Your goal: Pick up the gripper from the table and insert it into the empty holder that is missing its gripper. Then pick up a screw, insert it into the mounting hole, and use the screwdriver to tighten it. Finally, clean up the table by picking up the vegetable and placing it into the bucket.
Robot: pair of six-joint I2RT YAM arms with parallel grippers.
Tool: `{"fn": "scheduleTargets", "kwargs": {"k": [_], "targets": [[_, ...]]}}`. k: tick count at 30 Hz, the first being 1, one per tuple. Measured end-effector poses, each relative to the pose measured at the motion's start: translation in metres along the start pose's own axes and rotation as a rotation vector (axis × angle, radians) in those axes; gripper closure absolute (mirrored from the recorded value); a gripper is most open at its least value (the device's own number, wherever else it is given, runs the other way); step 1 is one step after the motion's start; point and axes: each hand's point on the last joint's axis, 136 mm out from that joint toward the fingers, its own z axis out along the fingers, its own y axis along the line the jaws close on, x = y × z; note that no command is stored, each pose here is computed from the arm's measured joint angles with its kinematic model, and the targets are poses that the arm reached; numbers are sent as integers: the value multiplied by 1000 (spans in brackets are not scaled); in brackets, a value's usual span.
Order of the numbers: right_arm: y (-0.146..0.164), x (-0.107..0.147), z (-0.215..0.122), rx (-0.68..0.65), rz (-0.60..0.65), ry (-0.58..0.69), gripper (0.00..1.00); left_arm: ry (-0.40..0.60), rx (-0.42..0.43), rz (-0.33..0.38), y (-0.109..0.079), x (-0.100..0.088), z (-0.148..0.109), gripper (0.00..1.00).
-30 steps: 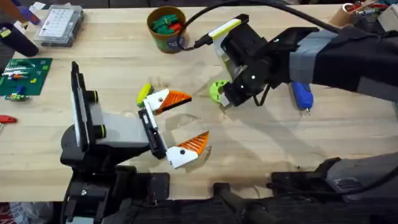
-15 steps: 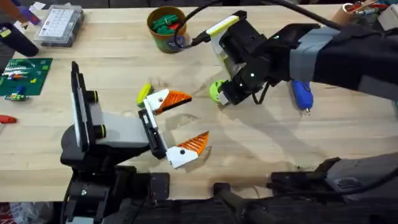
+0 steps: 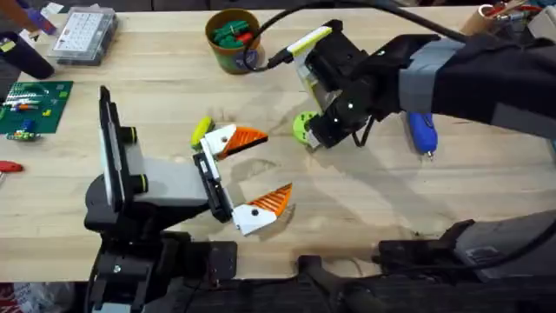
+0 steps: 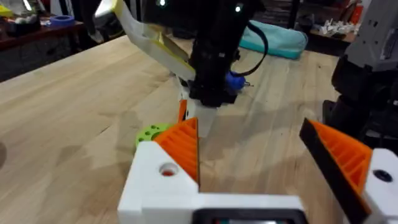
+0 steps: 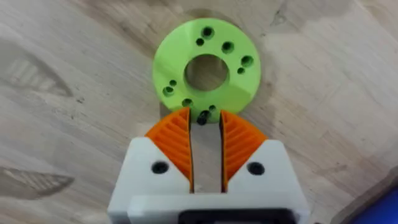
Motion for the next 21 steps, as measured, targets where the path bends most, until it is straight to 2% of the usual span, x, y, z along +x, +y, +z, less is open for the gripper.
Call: {"fn": "scheduleTargets", "kwargs": {"k": [5,10,21], "targets": [[0,0,0,0,0,-1,819,0,0,0,0,0,0,10],[0,-1,0,0,-5,-3,988,0,0,0,0,0,0,10],[0,-3,0,0,-15,-12,991,0,0,0,0,0,0,10]]}}
